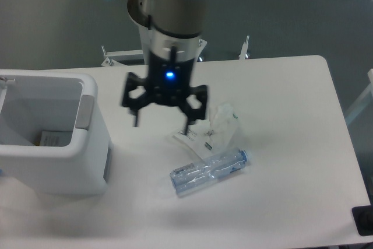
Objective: Open the trash can
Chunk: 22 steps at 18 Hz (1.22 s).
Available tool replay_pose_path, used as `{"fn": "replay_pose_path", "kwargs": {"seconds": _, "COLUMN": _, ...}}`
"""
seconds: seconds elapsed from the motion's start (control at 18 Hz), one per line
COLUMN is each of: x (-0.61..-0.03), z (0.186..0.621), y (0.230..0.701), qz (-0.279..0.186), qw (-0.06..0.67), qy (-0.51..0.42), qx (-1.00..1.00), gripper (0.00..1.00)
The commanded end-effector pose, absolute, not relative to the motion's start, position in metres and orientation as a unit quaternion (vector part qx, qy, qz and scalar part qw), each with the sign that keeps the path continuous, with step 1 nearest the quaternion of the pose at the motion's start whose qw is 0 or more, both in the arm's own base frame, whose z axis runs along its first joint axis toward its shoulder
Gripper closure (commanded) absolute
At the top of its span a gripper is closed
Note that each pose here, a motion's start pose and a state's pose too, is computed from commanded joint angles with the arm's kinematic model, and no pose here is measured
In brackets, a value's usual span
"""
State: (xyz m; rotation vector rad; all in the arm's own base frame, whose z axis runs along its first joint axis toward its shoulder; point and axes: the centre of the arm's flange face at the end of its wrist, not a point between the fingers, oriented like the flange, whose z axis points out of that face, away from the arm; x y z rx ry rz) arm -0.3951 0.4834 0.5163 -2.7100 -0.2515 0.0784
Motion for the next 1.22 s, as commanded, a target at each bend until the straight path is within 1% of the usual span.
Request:
{"fn": "replay_pose_path", "kwargs": {"seconds": 0.22, "x": -0.444, "z": 0.495, "y": 0.443, "qz": 0.047, "qw": 0.188, "qy": -0.052, "qx": -0.980, "gripper": 0.00}}
{"fn": "replay_pose_path", "kwargs": {"seconds": 0.28, "x": -0.458, "z": 0.477, "y": 0.432, "qz": 0.048, "qw": 0.166, "qy": -0.055, "qx": -0.983, "gripper": 0.00}}
{"fn": "replay_pose_path", "kwargs": {"seconds": 0.33, "x": -0.480, "z": 0.459, "y": 0.402, "qz": 0.056, "qw": 0.133, "qy": -0.067, "qx": -0.987, "gripper": 0.00}}
{"fn": "replay_pose_path", "kwargs": {"seconds": 0.5, "x": -0.503, "z": 0.443, "y": 0.377, "qz": 0.064, "qw": 0.106, "qy": -0.024, "qx": -0.992, "gripper": 0.00}}
{"fn": "replay_pose_path", "kwargs": {"seconds": 0.67, "x": -0.532, "z": 0.410, "y": 0.369, "qz": 0.060, "qw": 0.077, "qy": 0.025, "qx": -0.995, "gripper": 0.00}}
{"fn": "replay_pose_path", "kwargs": {"seconds": 0.78, "x": -0.546, "z": 0.396, "y": 0.367, "qz": 0.077, "qw": 0.059, "qy": 0.048, "qx": -0.994, "gripper": 0.00}}
{"fn": "replay_pose_path", "kwargs": {"seconds": 1.0, "x": -0.545, "z": 0.382, "y": 0.367, "qz": 0.082, "qw": 0.022, "qy": 0.063, "qx": -0.994, "gripper": 0.00}}
{"fn": "replay_pose_path", "kwargs": {"seconds": 1.22, "x": -0.545, "z": 0.383, "y": 0.367, "qz": 0.083, "qw": 0.022, "qy": 0.063, "qx": -0.994, "gripper": 0.00}}
